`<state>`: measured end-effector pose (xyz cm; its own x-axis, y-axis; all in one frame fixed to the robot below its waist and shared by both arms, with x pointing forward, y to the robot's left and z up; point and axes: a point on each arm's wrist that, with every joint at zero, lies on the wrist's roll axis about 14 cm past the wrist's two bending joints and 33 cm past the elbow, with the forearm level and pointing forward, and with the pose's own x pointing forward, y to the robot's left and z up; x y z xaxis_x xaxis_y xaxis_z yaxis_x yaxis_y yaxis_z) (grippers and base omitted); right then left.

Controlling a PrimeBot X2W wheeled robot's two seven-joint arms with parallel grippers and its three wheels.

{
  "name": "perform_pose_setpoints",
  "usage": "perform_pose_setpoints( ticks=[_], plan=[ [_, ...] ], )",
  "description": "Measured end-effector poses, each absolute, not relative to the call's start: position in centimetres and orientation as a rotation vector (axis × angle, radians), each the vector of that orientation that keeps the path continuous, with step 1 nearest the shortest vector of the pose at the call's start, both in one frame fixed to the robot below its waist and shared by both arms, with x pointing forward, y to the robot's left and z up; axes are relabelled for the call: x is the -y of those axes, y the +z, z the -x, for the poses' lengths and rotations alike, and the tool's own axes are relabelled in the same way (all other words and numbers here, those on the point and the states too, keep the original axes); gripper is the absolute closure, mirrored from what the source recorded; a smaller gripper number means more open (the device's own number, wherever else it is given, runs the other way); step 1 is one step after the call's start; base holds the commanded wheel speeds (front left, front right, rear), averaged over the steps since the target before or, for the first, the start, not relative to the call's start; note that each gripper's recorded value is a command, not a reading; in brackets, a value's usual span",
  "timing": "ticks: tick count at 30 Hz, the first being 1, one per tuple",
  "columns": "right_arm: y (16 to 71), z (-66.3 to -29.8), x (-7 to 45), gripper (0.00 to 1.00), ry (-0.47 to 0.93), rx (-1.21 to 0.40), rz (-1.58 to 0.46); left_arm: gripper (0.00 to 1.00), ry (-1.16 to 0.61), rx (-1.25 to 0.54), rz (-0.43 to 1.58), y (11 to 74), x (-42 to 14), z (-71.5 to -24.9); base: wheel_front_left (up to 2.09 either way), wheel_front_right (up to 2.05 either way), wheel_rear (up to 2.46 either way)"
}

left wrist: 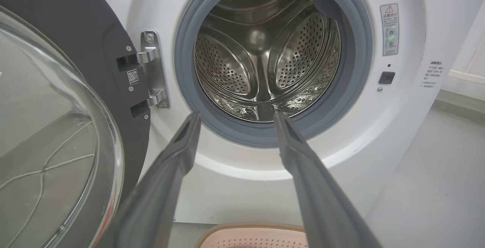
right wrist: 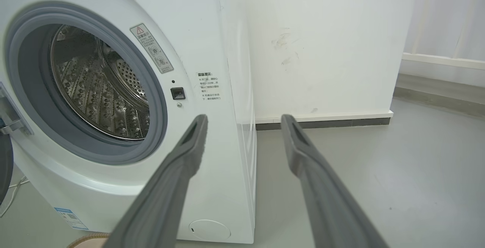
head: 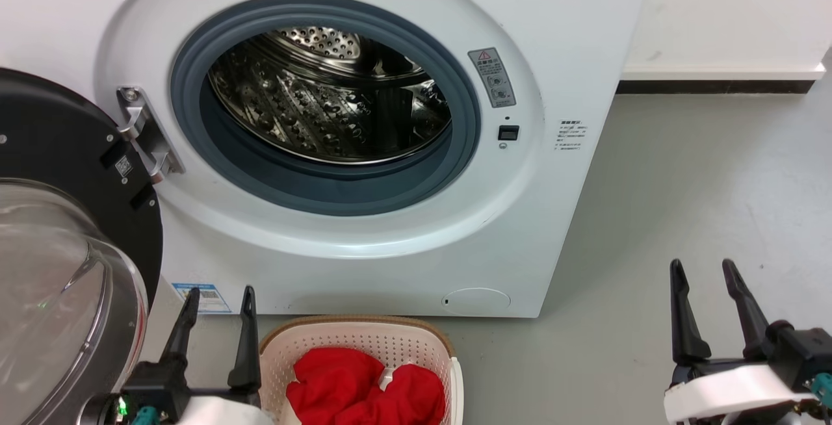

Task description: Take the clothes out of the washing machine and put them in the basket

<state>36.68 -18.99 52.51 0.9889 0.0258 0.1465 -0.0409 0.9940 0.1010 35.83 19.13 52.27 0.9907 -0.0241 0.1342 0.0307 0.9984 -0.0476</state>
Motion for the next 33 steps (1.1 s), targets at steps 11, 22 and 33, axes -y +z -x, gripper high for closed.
perform_pose_setpoints(
  ticks=[11,22,33],
  plan=[
    [52.0,-34.9,19.2,0.00,0.025,0.134,-0.124,0.00,-0.014,0.160,0.022,53.0,-18.6,-34.5,0.00,0.00,0.00],
    [52.0,-34.8,19.3,0.00,0.021,0.134,-0.120,0.00,-0.008,0.169,0.023,53.3,-18.5,-34.6,0.00,0.00,0.00],
    [51.8,-34.9,19.1,0.00,0.028,0.127,-0.119,0.00,-0.002,0.180,0.019,53.7,-18.5,-34.7,0.00,0.00,0.00]
  ],
)
